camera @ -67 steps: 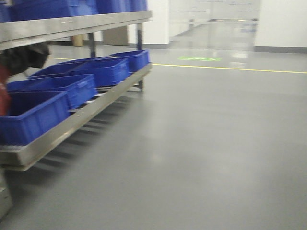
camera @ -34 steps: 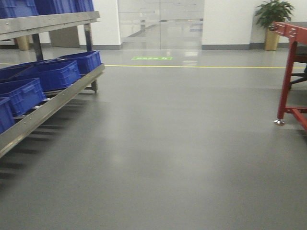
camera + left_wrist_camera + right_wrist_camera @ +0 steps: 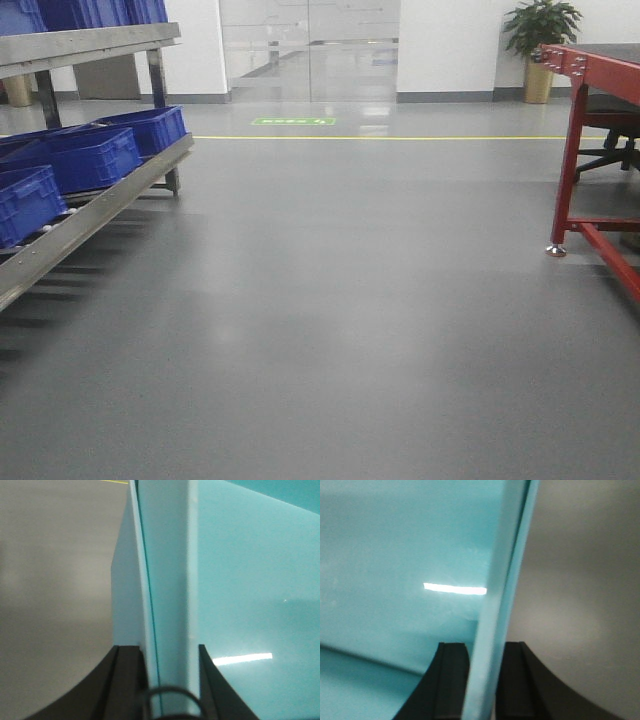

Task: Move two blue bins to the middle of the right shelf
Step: 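Drive along the aisle toward another roller shelf, bin held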

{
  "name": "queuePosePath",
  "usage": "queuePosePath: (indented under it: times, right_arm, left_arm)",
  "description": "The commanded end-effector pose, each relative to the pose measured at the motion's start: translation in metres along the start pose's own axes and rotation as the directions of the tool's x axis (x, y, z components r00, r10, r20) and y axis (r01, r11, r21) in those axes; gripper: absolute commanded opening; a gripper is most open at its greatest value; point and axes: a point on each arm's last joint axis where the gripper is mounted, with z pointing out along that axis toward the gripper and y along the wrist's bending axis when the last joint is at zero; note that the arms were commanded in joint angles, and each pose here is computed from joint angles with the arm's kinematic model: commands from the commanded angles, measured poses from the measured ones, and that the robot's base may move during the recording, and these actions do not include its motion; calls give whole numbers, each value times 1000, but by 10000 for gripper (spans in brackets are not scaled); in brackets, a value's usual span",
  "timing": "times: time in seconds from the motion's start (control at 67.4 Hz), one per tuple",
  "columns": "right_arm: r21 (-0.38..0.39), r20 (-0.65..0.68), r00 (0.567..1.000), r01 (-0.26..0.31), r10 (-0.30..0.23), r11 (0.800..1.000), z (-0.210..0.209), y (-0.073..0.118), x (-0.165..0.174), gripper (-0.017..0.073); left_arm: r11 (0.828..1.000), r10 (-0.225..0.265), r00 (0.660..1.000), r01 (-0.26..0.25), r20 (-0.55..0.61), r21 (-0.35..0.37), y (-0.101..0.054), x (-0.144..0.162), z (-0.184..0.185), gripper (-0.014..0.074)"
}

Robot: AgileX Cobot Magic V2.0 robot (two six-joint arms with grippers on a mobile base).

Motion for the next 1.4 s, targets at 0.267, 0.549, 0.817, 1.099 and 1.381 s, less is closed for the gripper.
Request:
queuePosePath:
  times: [0.267, 0.549, 0.817, 1.099, 1.381]
  right_arm:
    - [-31, 86, 996, 30, -27, 999, -10, 4, -8, -162]
    - [-31, 86, 996, 30, -27, 999, -10, 4, -8, -162]
    - [-31, 86, 996, 30, -27, 999, -10, 4, -8, -162]
    - [-31, 86, 996, 30, -27, 999, -10, 4, -8, -162]
    - [-31, 86, 996, 30, -27, 999, -10, 4, -8, -162]
  left_arm:
    - [996, -71, 987, 62, 141, 68, -8, -18, -16, -111]
    - [996, -71, 987, 62, 141, 68, -8, -18, -16, -111]
    - [996, -71, 987, 62, 141, 68, -8, -18, -16, -111]
    - [996, -71, 987, 62, 141, 68, -8, -18, -16, -111]
    - [996, -71, 987, 62, 141, 68, -8, -18, -16, -111]
